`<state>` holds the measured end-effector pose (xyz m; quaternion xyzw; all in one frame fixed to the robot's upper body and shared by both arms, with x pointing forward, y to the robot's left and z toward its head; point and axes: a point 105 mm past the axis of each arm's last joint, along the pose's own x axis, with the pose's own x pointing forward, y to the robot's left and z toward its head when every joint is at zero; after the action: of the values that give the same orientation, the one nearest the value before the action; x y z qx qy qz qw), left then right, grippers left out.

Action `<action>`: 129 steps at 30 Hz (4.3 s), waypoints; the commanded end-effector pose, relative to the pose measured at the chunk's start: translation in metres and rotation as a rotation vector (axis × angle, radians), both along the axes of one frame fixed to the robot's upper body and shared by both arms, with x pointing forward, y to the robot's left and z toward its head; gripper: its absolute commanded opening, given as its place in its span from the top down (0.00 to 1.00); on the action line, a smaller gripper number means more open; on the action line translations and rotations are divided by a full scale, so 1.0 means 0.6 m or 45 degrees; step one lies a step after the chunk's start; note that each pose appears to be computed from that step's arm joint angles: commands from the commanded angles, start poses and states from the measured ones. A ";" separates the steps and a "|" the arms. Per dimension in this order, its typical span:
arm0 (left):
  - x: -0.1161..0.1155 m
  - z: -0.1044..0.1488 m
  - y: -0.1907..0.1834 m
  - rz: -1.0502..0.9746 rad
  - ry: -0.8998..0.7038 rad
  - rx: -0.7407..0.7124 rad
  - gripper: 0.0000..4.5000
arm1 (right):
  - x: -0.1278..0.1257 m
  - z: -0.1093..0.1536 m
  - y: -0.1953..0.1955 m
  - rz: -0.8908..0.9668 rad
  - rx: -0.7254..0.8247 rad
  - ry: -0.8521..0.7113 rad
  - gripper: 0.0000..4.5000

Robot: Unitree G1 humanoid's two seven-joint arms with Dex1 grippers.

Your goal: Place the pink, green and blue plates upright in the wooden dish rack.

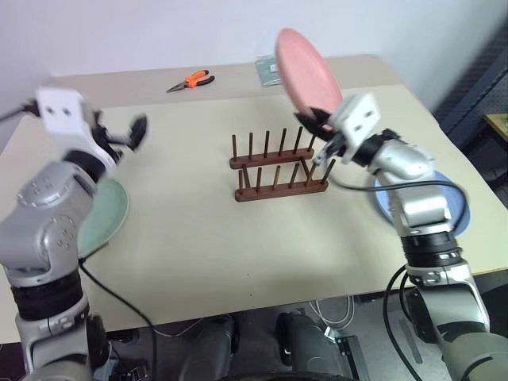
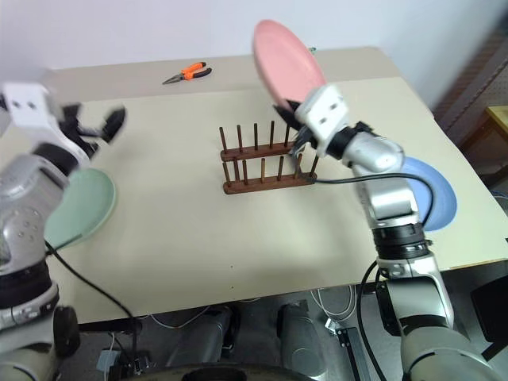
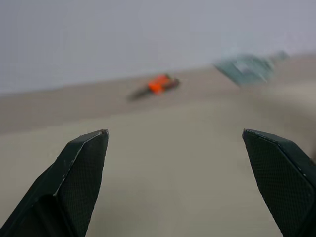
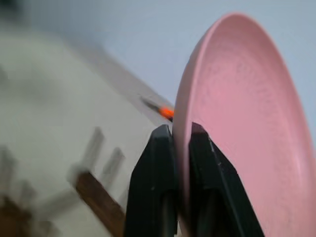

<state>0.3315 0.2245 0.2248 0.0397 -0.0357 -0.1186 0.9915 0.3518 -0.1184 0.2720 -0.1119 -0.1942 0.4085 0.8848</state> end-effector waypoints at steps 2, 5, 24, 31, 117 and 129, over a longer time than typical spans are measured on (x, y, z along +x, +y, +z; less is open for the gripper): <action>-0.039 0.000 -0.079 -0.389 -0.054 0.123 0.01 | -0.043 0.049 -0.018 0.245 0.324 0.180 1.00; -0.053 -0.019 -0.108 -0.526 -0.005 0.134 0.01 | -0.042 0.047 -0.027 0.255 0.377 0.260 1.00; -0.073 -0.064 -0.146 -0.620 0.067 0.129 0.00 | -0.001 -0.028 -0.060 0.070 0.615 0.577 0.75; -0.063 -0.070 -0.135 -0.565 0.073 0.116 0.00 | 0.020 -0.003 -0.088 -0.188 0.413 0.308 0.33; -0.008 0.103 0.045 0.353 -0.396 -0.160 0.46 | -0.055 0.023 0.116 0.038 -0.161 -0.465 1.00; -0.039 -0.094 -0.065 -0.082 -0.051 0.003 0.46 | -0.083 0.033 0.106 0.333 0.635 0.377 1.00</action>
<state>0.3122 0.1937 0.1601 0.0299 -0.0342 -0.1324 0.9902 0.3083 -0.0522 0.2803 0.1823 -0.1505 0.4690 0.8510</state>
